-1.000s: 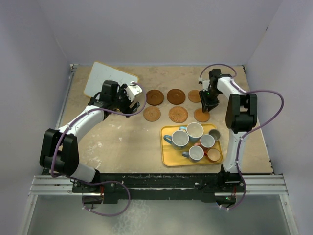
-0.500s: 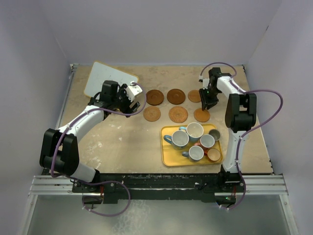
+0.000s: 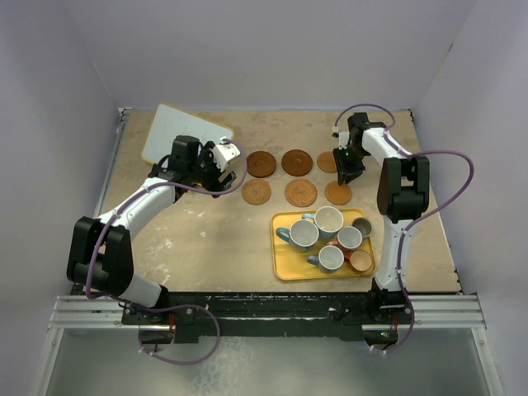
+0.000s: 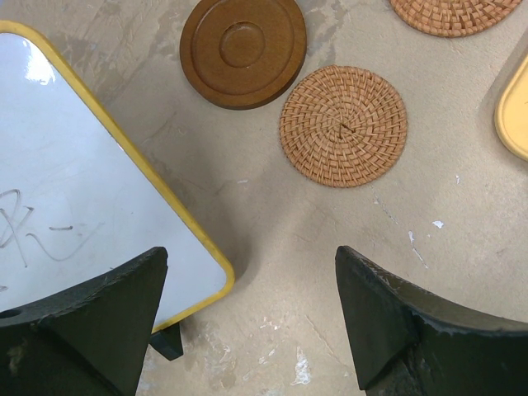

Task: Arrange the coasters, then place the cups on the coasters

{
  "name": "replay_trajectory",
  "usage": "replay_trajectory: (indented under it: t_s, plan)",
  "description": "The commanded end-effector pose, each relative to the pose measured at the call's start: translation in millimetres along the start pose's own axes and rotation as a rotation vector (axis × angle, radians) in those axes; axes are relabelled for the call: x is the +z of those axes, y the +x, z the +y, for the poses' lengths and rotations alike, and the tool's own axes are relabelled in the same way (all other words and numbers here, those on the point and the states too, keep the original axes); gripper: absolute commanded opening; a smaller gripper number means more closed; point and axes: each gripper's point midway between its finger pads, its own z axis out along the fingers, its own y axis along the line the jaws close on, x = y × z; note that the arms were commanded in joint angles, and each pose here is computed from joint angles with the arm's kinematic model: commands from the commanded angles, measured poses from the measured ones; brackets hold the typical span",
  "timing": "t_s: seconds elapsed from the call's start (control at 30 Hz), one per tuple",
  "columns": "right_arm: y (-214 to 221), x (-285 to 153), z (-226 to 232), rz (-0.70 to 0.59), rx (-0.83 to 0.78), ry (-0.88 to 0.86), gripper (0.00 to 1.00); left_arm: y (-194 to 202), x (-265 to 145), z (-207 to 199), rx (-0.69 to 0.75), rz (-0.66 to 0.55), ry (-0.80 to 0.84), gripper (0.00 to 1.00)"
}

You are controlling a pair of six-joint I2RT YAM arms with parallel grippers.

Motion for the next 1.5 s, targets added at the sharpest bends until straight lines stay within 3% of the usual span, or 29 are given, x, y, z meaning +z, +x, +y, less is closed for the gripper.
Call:
replay_trajectory:
  t_s: [0.0, 0.33, 0.63, 0.8, 1.07, 1.47]
  plan:
    - [-14, 18, 4, -0.029, 0.005, 0.0, 0.32, -6, 1, -2, 0.006, -0.035, 0.018, 0.79]
    - [-26, 15, 6, -0.043, 0.019, -0.013, 0.31, -7, 1, -2, 0.008, -0.035, 0.017, 0.79]
    - [-11, 15, 3, -0.008, -0.011, 0.003, 0.32, -5, 1, -3, 0.008, -0.03, 0.021, 0.79]
    - [-8, 4, 6, -0.006, -0.032, -0.006, 0.39, -4, 2, -3, 0.006, -0.03, 0.023, 0.79]
    - [-32, -40, 14, -0.106, -0.067, -0.031, 0.54, -6, 1, -2, 0.008, -0.034, 0.018, 0.79]
    - [-41, -146, 19, -0.334, -0.131, 0.03, 0.61, -31, 1, -15, 0.016, -0.082, 0.069, 0.79]
